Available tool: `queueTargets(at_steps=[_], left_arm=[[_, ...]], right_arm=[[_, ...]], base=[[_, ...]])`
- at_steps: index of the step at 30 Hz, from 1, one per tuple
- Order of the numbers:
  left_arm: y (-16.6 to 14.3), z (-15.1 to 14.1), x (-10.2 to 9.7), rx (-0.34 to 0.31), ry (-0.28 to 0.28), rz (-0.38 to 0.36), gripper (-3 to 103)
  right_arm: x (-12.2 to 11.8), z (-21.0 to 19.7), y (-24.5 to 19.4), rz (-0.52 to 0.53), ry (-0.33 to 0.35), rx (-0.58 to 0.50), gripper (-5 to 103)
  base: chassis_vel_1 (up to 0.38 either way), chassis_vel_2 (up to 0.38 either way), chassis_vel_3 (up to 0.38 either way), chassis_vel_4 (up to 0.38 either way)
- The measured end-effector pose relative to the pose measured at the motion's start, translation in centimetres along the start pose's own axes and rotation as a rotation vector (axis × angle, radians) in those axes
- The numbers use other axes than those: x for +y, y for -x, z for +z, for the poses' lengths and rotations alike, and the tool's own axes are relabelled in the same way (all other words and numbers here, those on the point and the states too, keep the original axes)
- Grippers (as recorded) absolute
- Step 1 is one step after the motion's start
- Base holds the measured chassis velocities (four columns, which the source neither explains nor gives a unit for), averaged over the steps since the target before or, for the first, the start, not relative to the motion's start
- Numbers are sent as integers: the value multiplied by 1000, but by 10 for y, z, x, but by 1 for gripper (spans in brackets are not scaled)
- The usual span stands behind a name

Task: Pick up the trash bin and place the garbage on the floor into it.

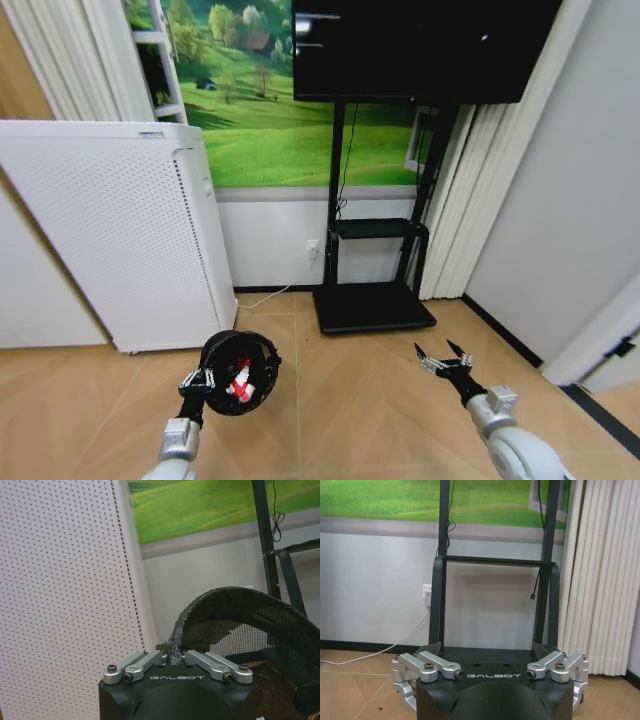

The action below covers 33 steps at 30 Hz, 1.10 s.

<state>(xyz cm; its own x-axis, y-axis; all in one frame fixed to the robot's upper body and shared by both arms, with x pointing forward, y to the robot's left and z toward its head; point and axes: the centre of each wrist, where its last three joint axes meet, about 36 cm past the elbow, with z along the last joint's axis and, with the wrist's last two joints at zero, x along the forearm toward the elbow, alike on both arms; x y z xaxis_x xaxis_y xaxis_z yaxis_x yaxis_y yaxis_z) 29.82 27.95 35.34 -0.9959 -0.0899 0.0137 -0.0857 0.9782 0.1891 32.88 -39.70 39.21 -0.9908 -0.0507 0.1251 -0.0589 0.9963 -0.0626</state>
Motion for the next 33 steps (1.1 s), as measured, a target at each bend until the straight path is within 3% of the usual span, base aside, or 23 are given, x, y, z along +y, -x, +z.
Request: queueTargets(at_steps=[9,11,14,17,20,24,25,27,33], left_arm=[[-6,-5,8,15,-17,-24,4],[-22,-7,20,79,-51,-68,4],[-29,-8,21,107,-82,-84,4],[-45,-6,22,186,-187,-132,4],[-52,-4,26,231,-226,-149,4],[-63,1,35,359,-350,-192,4],[-63,1,35,359,-350,-192,4],[-67,6,36,426,-402,-210,4],[-79,17,37,482,-377,-222,4]], right_arm=[[0,0,0,0,0,0,100],[0,0,0,0,0,0,100],[0,0,0,0,0,0,100],[0,0,0,0,0,0,100],[0,0,0,0,0,0,100],[0,0,0,0,0,0,100],[0,0,0,0,0,0,100],[0,0,0,0,0,0,100],[0,0,0,0,0,0,100]], base=[[-5,16,-16,-13],[-45,63,59,-40],[-13,21,16,-13],[0,0,0,0],[0,0,0,0],[0,0,0,0],[0,0,0,0],[0,0,0,0],[0,0,0,0]])
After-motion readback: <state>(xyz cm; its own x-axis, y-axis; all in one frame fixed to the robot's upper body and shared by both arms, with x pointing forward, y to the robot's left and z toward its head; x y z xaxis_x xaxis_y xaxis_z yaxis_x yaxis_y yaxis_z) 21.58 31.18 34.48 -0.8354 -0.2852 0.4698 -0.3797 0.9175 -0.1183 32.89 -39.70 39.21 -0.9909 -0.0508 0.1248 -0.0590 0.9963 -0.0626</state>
